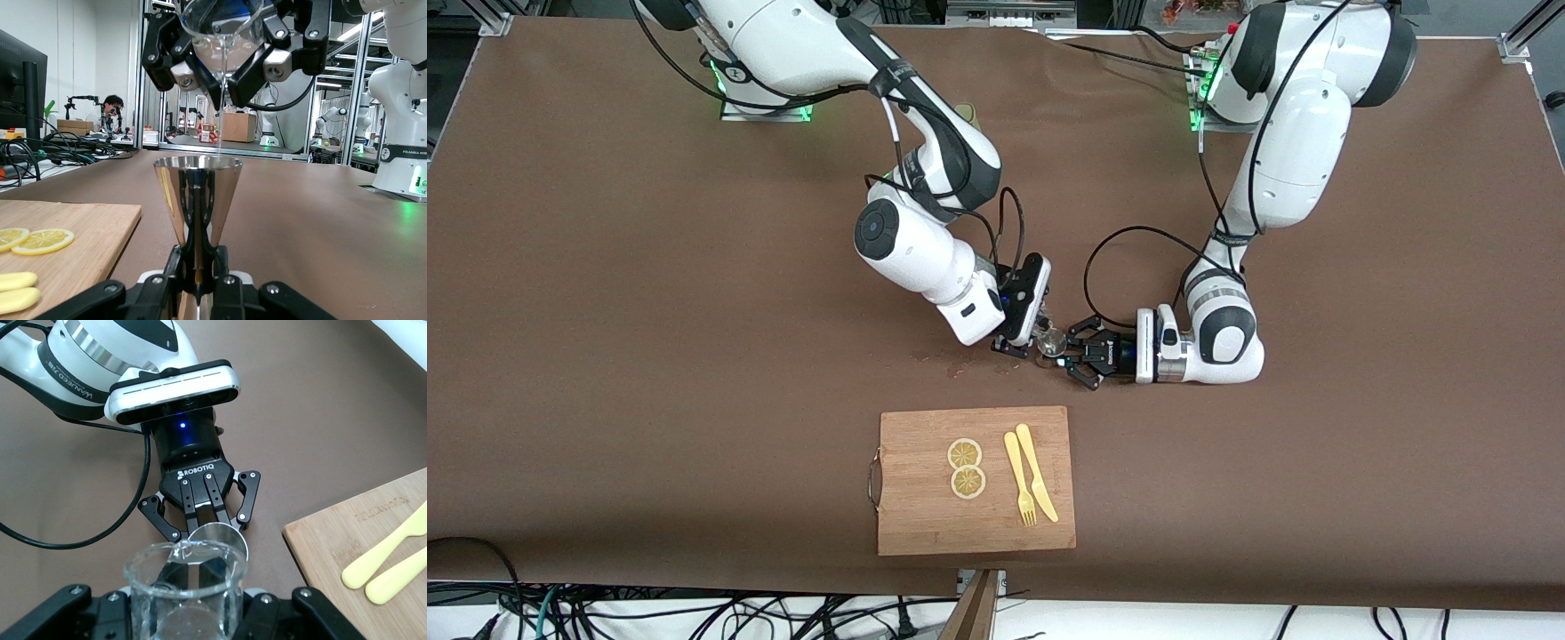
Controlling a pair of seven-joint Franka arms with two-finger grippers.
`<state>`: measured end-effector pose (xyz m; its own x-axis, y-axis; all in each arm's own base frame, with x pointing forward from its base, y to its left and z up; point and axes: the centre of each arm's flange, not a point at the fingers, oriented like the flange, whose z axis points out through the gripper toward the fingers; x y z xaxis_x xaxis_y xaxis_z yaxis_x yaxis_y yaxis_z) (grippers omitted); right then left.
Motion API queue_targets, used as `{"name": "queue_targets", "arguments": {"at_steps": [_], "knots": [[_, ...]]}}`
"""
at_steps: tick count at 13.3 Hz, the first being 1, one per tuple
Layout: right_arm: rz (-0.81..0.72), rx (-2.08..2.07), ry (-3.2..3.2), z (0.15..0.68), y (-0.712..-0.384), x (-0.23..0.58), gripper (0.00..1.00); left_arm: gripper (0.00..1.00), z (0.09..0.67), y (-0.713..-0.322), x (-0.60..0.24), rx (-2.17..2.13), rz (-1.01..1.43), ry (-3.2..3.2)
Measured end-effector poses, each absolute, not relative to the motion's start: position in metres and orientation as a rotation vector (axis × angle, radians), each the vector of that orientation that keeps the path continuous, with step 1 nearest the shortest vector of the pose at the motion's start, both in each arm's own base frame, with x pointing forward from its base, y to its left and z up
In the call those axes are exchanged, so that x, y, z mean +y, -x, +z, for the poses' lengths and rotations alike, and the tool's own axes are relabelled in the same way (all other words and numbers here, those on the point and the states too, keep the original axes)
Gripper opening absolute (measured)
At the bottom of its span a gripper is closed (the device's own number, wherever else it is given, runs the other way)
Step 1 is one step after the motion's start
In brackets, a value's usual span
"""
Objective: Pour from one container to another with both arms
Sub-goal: 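Tilt the glass cup with the right gripper, pouring into the jigger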
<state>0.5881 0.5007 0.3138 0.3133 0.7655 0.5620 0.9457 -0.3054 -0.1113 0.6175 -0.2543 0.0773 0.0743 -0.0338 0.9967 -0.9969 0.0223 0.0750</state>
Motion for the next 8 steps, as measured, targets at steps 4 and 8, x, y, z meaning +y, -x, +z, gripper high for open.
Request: {"name": "queue_targets", "arguments": {"at_steps": [4, 8], "knots": [[-0.576, -1.518, 2.164, 0.3136, -0.5884, 0.5005, 0.14, 0.21, 0.0773, -0.6172, -0.2549, -1.189, 1.121, -1.249], [-0.581, -1.517, 2.166, 0.3126, -0.5888, 0.5005, 0.14, 0.21, 0.0773, -0.6171, -0.2552, -1.189, 1.120, -1.249]]}}
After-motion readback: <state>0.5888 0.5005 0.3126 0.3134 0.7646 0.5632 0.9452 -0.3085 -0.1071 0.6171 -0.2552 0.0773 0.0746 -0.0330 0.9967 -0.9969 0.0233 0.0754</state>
